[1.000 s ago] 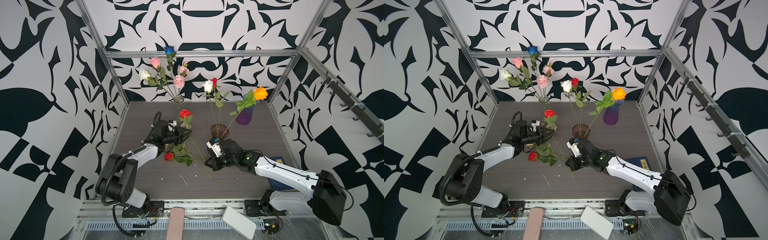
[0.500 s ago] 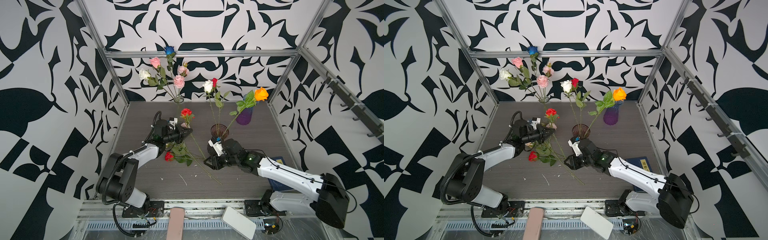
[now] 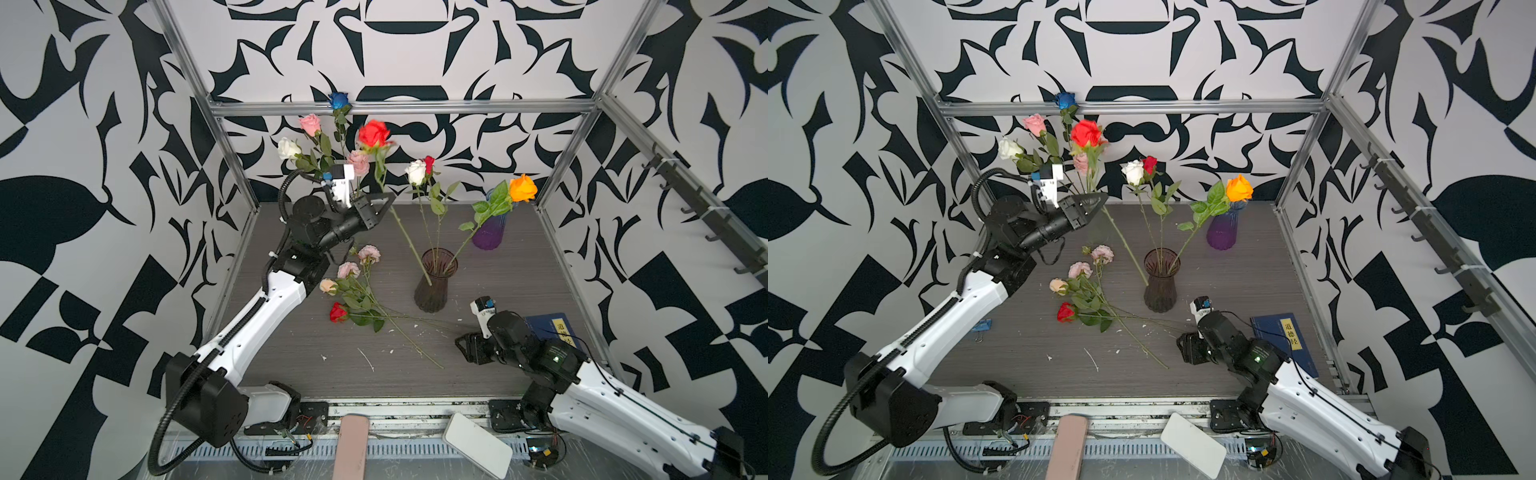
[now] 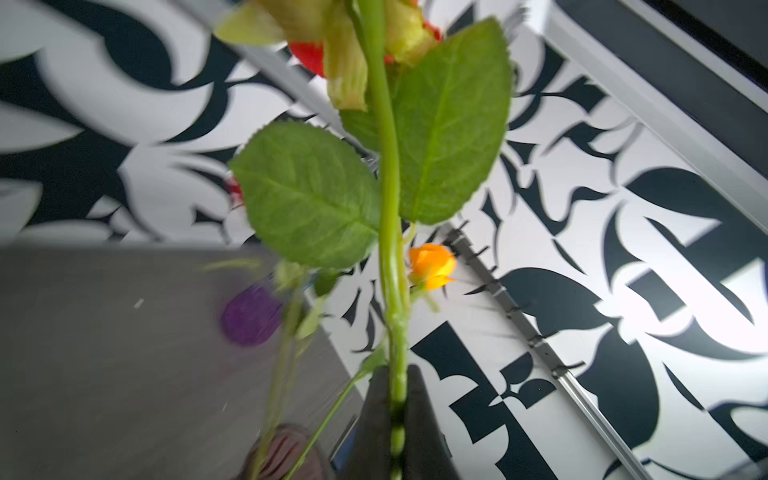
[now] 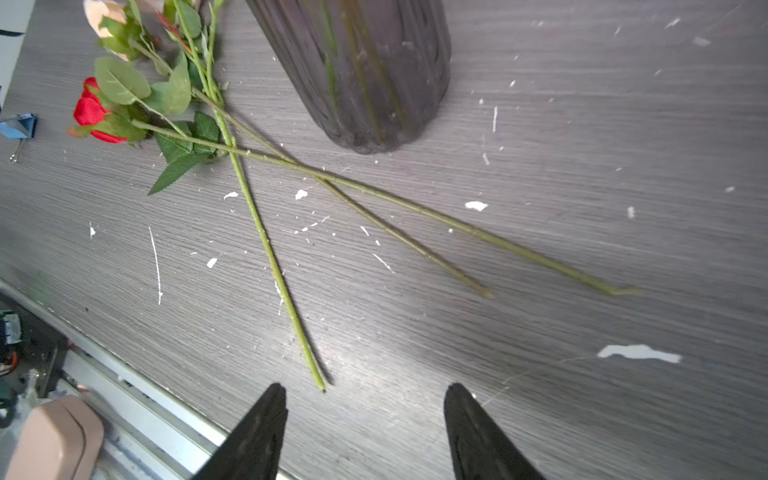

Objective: Arrange the flowers into the vase
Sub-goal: 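Carry the red rose over the dark pink glass vase with the left gripper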

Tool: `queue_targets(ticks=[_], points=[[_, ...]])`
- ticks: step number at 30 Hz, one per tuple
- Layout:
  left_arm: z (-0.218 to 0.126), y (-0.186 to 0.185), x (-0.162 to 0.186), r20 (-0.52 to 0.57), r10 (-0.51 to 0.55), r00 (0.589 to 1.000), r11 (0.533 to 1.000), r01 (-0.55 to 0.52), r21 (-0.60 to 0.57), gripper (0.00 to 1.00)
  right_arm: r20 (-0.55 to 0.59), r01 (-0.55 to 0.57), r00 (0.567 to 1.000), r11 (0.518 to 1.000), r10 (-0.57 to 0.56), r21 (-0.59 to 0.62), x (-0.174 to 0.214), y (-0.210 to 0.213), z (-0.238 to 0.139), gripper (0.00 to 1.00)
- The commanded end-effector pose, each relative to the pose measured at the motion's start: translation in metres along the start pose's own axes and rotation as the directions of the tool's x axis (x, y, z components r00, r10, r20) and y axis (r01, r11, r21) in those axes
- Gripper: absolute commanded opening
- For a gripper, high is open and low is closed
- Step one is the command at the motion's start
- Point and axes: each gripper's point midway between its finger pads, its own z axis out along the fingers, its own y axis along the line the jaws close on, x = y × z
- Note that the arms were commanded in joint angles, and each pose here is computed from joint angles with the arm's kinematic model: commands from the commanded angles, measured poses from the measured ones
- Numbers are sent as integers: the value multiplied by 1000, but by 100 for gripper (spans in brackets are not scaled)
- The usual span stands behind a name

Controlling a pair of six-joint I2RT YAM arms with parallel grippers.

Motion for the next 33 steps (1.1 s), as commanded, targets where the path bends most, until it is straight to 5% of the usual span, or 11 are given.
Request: queue_targets(ticks=[1, 5, 11, 24, 33], points=[[16, -45, 8, 24, 344, 939, 938, -345, 26, 0, 45, -15, 999, 1000, 14, 6, 2, -8, 3, 64], [43, -80, 25, 68, 492, 868, 865, -496, 78, 0, 63, -13, 998, 999, 16, -47, 5, -3, 2, 62], [70, -67, 45, 71, 624, 778, 781, -619, -80, 0, 116, 10, 993, 997, -1, -79, -2, 1, -2, 62], [79, -43, 52, -26, 607, 794, 781, -602, -163, 0, 130, 30, 991, 989, -11, -144, -1, 11, -1, 61], [85, -11, 96, -245, 539, 806, 798, -582, -158, 0, 116, 30, 993, 990, -15, -137, 0, 10, 2, 60]])
